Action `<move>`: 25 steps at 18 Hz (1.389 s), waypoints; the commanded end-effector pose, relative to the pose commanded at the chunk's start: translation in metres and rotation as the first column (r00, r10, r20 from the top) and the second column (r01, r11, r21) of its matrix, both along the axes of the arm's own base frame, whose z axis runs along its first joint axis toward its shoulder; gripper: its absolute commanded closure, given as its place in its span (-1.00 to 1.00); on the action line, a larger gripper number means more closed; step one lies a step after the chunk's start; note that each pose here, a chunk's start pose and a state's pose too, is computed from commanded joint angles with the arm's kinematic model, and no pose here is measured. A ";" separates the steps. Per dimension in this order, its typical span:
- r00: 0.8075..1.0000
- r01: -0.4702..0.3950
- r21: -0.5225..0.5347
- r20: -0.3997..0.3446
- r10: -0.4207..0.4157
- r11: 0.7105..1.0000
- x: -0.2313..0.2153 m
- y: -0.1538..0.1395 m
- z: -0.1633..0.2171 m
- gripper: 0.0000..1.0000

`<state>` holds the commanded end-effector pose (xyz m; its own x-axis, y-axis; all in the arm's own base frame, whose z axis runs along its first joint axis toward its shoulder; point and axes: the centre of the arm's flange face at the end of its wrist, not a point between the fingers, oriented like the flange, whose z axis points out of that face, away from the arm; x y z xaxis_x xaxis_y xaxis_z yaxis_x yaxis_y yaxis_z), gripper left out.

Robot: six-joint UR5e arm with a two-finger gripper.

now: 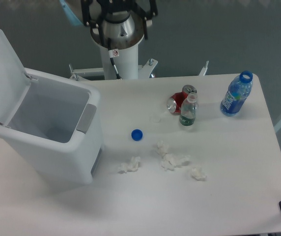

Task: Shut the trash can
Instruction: 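Raise the gripper up and away from the table, then move the gripper over to the edge of the raised white lid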

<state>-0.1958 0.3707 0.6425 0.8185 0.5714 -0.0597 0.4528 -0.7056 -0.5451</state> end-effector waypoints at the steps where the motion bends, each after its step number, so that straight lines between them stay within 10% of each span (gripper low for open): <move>1: 1.000 0.007 0.009 0.005 -0.007 1.000 0.003 0.001 0.001 -1.00; 11: 0.999 0.052 0.167 0.005 -0.054 0.985 0.041 -0.010 0.020 -0.96; 18: 0.979 0.150 0.249 0.100 -0.179 0.957 0.065 0.003 0.022 0.20; 25: 0.945 0.214 0.324 0.170 -0.279 0.921 0.071 0.019 0.021 0.29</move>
